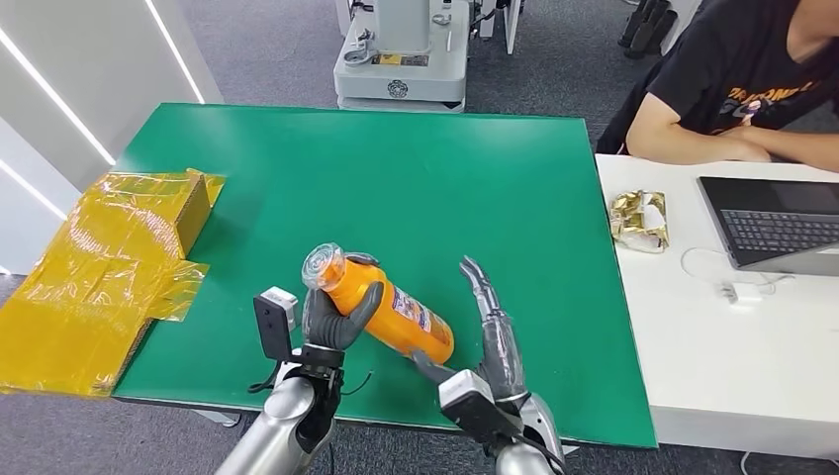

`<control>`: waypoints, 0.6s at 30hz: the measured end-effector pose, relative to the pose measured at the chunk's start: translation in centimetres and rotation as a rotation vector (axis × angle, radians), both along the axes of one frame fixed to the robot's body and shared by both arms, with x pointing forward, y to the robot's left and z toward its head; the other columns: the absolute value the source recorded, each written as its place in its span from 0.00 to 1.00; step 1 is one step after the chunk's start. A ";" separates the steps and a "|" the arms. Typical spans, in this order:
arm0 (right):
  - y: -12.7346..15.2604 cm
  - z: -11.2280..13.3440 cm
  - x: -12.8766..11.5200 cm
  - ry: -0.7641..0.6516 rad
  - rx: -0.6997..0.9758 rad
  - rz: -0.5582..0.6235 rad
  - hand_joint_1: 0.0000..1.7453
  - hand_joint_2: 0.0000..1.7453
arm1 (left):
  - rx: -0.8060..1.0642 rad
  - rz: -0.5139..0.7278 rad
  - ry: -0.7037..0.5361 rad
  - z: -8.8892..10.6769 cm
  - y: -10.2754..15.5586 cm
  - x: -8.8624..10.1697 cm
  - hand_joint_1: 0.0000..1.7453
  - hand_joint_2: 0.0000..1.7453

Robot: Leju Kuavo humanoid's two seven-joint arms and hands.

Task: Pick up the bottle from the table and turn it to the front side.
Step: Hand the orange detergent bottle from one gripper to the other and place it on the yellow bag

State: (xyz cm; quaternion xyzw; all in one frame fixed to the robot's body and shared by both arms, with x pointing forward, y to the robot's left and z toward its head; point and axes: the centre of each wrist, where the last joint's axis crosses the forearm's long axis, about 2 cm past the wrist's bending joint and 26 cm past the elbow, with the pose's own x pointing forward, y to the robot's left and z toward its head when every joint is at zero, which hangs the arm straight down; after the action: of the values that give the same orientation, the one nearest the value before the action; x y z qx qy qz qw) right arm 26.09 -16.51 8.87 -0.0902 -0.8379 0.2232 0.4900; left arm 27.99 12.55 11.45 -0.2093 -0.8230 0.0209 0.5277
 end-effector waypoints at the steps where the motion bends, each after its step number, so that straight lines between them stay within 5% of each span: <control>1: 0.0 0.2 -0.7 -0.008 0.031 -0.017 0.00 1.00 | -0.004 0.008 -0.007 0.2 0.0 0.0 1.00 1.00; 18: 0.3 3.0 -5.9 -0.130 0.239 -0.134 0.00 1.00 | 0.087 0.210 -0.267 4.9 3.7 1.0 1.00 1.00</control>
State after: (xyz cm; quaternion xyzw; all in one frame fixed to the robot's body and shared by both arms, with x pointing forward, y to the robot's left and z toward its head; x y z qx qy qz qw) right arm 20.18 -16.19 11.91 -0.1010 -0.8805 0.0823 0.4558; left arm 28.99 16.22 16.33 -0.0999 -0.9033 0.0122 0.4170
